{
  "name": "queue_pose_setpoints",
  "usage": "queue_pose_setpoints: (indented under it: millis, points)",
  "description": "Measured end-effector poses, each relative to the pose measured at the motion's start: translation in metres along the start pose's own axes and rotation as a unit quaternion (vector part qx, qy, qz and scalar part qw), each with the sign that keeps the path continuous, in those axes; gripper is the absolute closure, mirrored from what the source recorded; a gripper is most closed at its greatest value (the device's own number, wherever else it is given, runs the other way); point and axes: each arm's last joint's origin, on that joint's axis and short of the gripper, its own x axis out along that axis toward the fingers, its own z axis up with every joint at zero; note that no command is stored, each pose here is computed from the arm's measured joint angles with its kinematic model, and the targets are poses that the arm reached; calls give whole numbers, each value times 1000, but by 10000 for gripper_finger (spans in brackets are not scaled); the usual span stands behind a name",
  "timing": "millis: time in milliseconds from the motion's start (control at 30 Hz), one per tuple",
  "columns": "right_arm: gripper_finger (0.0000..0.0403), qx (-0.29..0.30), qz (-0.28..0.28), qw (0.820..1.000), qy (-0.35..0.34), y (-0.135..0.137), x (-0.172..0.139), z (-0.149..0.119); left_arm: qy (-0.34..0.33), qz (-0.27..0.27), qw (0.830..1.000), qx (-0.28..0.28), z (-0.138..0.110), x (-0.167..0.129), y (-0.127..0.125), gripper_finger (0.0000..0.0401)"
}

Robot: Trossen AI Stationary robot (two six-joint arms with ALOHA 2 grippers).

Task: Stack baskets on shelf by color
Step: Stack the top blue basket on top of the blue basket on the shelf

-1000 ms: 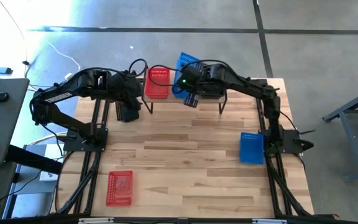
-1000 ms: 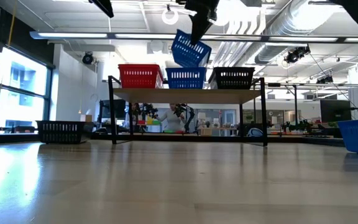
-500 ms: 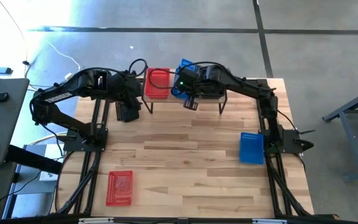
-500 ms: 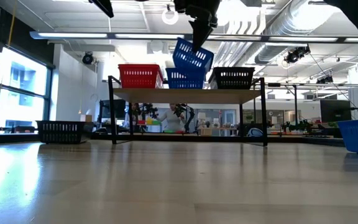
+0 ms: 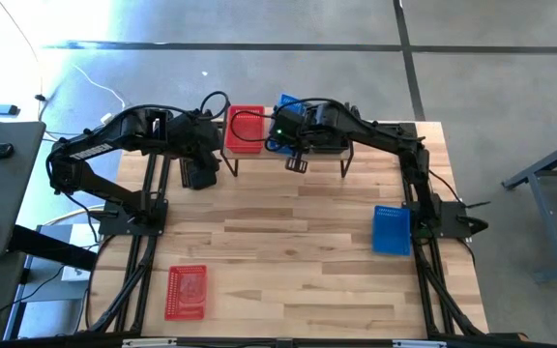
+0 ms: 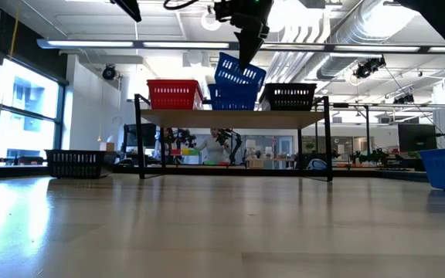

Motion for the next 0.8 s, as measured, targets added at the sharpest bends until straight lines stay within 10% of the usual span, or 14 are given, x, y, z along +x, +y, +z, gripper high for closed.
queue_pose_setpoints:
  millis: [800]
  points:
    - [305, 11, -23, 1000, -17, -1, 0, 4, 1, 0, 1000, -4, 0, 0, 0, 236]
